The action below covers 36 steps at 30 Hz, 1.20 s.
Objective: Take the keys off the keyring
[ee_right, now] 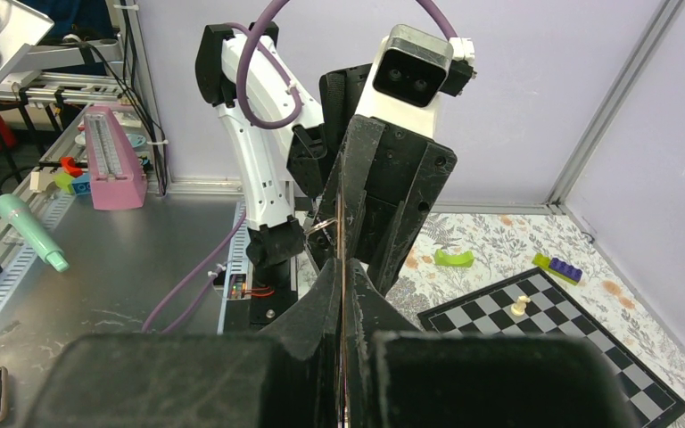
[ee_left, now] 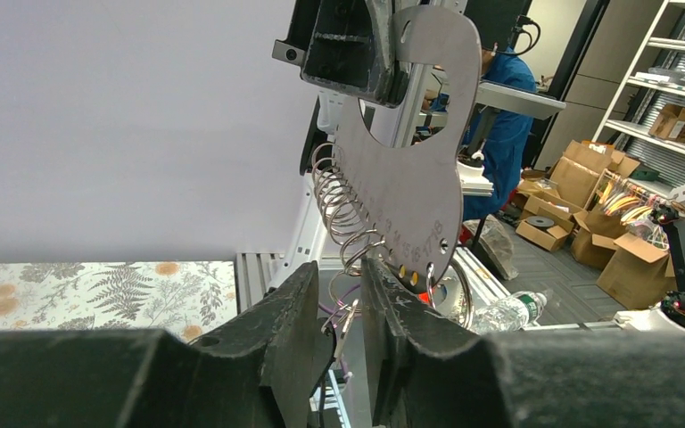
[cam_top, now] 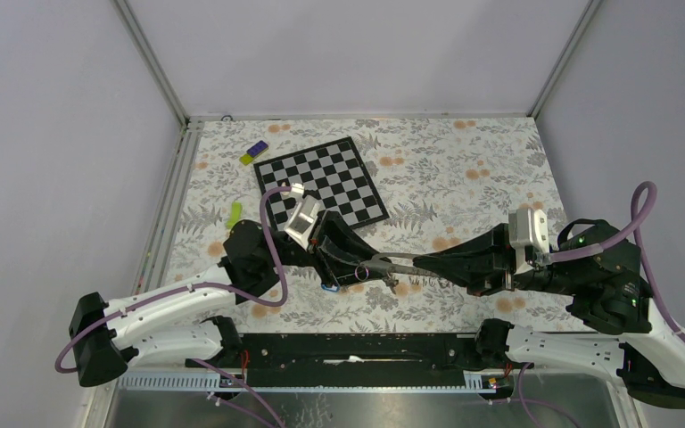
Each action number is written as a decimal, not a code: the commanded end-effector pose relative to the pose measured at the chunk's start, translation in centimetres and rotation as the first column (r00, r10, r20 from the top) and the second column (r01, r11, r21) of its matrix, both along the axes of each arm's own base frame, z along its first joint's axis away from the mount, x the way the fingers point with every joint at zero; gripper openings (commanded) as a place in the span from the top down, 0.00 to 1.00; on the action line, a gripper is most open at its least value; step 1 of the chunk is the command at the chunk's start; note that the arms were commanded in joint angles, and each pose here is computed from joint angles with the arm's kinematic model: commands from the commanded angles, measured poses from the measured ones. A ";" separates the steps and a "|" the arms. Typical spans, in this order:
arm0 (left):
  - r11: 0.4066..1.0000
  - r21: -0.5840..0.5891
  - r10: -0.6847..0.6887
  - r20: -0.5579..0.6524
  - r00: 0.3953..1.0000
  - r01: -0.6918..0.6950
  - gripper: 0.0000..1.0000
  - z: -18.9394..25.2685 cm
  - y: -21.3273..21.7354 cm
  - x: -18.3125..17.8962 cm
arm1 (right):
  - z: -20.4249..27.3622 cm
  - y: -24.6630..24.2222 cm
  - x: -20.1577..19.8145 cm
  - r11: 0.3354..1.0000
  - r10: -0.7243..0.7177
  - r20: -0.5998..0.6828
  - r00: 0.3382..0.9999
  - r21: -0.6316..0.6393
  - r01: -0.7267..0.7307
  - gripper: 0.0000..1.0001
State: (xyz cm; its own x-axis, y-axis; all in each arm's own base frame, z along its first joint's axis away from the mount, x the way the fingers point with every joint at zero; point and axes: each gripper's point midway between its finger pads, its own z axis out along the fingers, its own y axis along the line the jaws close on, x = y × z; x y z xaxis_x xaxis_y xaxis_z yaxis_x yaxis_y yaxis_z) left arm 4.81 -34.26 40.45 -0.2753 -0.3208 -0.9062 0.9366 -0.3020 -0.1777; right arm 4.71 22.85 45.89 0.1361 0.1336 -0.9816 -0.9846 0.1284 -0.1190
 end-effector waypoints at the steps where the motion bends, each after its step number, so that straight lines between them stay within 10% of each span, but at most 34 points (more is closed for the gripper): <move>1: 0.990 -0.141 -0.018 0.089 0.996 0.031 0.70 4.2 1.9 -1.6 | -0.8 -0.3 1.7 0.995 -0.092 0.012 0.996 -0.033 0.092 1.00; 25: 0.986 -0.167 -0.014 0.084 0.996 0.028 0.72 4.7 2.5 -1.8 | -1.1 -0.8 1.9 0.993 -0.112 0.012 0.994 -0.034 0.112 1.00; 36: 0.985 -0.165 -0.035 0.084 0.996 0.049 0.58 4.8 2.3 -2.0 | -1.5 -0.5 2.2 0.991 -0.124 0.013 0.992 -0.048 0.125 1.00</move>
State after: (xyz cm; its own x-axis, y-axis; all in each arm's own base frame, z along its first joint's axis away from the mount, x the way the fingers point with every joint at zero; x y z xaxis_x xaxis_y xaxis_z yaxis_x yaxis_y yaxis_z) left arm 5.02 -34.02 41.03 -0.2803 -0.3417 -0.8970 0.9393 -0.2902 -0.1830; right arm 4.65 22.06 46.11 0.1408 0.1442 -0.9795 -0.9821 0.1455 -0.1197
